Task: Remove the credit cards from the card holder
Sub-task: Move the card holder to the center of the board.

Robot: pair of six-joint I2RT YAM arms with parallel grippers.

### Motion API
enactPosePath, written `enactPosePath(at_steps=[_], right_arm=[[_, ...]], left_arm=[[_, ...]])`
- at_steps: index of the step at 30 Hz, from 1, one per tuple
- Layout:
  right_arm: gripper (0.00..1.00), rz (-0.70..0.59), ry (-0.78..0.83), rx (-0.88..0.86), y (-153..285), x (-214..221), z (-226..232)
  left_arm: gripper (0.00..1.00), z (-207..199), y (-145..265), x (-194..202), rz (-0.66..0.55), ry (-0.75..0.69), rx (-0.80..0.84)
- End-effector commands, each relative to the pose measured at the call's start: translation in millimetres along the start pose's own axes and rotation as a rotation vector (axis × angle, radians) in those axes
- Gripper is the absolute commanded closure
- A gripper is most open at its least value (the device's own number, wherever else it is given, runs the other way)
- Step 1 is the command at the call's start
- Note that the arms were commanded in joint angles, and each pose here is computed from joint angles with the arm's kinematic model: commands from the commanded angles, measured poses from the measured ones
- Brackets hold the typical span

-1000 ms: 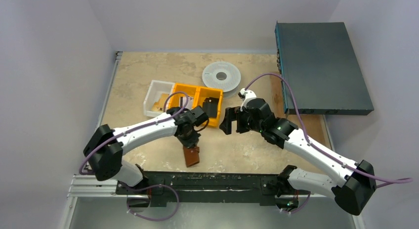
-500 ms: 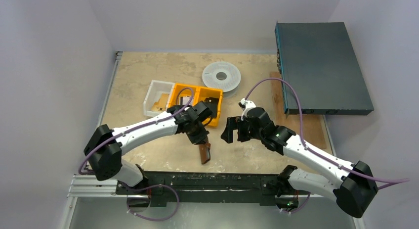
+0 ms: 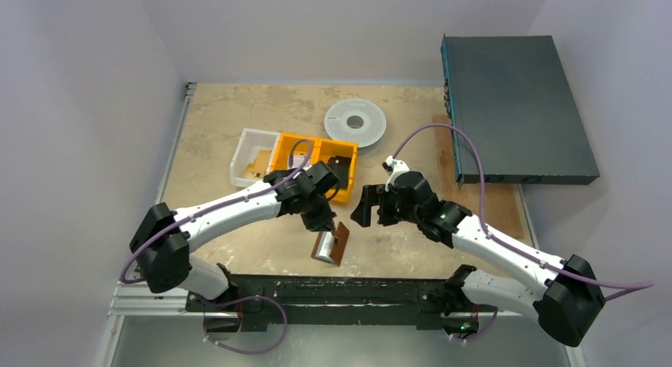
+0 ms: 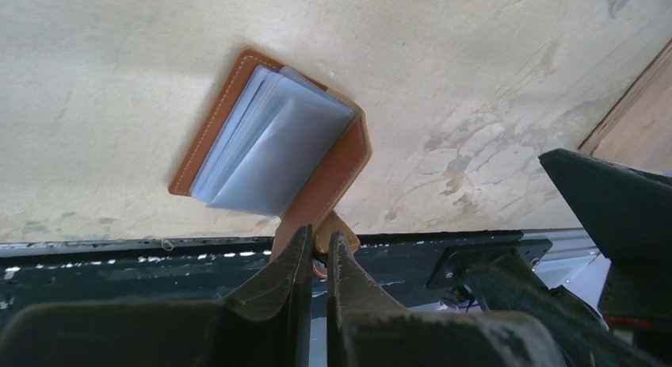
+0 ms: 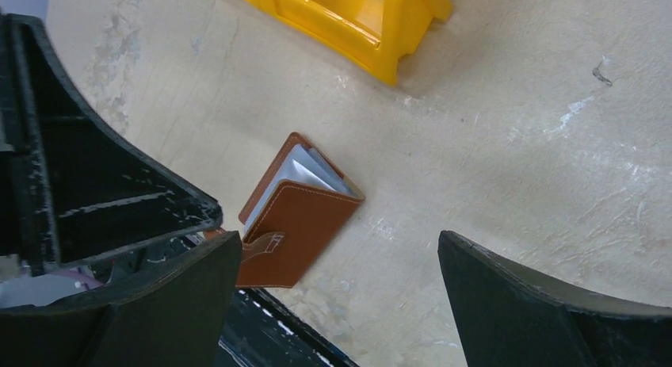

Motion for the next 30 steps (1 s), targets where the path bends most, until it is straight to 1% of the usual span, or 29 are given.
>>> enactPosePath(at_steps=[1,6,11,12,14,16,23,30], right_arm=[[0.04,-0.039,-0.024,0.049,11,-5,-3],[0.04,-0.081,-0.054,0.136,31,-7,-12],[0.03,-0.14,-0.071,0.169,52,-16,-13],[0.03,-0.14,-0.072,0.171,54,-15,-13],[0.03,-0.132,-0.075,0.178,56,-14,-14],[0.03,-0.122,-0.077,0.184,56,-11,-16],[0.02,-0.118,-0.098,0.17,56,-7,-15],[0.01,-0.124,-0.103,0.138,59,-9,-10]], left_arm=[[1.0,-34,-11,5,0.044,-0.084,0.078],[1.0,-60,-37,22,0.08,-0.095,0.088],[1.0,-79,-66,44,0.162,-0.142,0.091],[0.98,-81,-70,46,0.172,-0.153,0.094],[0.88,-84,-77,50,0.191,-0.163,0.101],[0.81,-84,-84,52,0.205,-0.181,0.108],[0.7,-84,-99,59,0.257,-0.237,0.142],[0.58,-91,-75,47,0.201,-0.298,0.217]])
Point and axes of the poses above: each gripper's point midway between its finger pads, its own y axis back along the fingers, its own z axis along the line the jaws close on, x = y × z, the point moved 5 cm from there along y, back along the fingers, and after that the axes turned 3 degrees about y, right-handed, at the moved point
